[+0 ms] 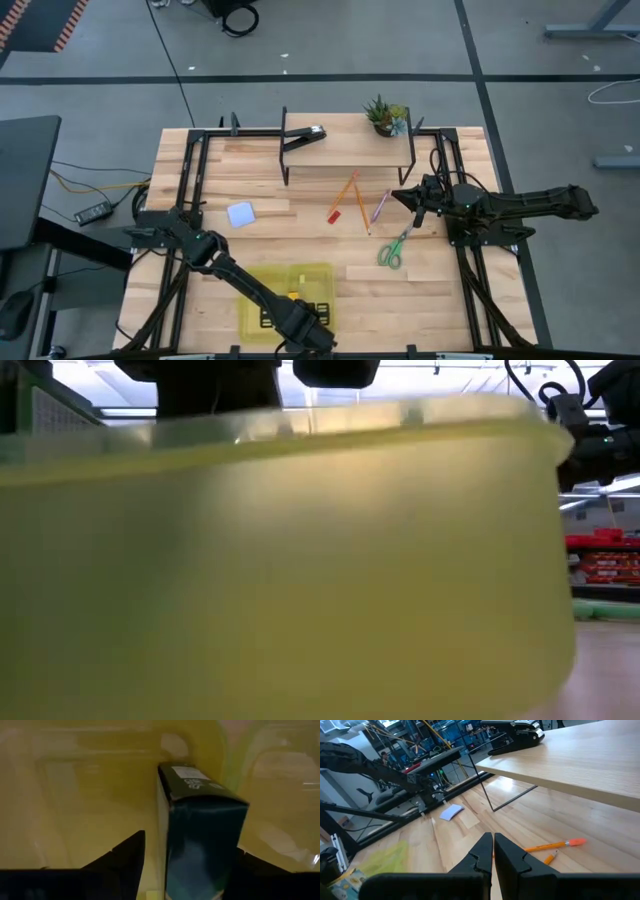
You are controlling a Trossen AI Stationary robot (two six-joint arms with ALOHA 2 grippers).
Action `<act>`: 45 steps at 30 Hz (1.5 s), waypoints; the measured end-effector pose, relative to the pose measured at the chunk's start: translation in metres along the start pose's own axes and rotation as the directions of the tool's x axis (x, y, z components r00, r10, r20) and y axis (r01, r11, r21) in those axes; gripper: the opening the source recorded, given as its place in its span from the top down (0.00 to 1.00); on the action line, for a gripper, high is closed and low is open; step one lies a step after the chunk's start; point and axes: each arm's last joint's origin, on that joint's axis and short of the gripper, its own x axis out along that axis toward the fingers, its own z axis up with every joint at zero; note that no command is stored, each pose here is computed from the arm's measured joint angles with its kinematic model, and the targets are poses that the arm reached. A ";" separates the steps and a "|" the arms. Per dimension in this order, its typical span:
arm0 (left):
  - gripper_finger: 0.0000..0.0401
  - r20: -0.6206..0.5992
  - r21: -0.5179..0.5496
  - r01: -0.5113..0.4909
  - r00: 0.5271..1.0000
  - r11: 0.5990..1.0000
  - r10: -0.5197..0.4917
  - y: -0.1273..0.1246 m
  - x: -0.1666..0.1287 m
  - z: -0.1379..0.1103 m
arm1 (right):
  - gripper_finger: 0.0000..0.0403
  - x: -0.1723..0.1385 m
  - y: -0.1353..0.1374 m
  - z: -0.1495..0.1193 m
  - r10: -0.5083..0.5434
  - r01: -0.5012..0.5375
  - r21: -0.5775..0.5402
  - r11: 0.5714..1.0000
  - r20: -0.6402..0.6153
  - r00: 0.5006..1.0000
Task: Pack school essentials
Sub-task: Put the yellow crayon box into the yellow supply box
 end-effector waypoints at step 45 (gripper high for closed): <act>0.64 0.046 -0.019 -0.028 0.999 0.999 0.029 0.006 -0.030 -0.001 | 0.94 0.000 0.000 0.000 0.000 0.000 0.000 1.000 -0.001 1.000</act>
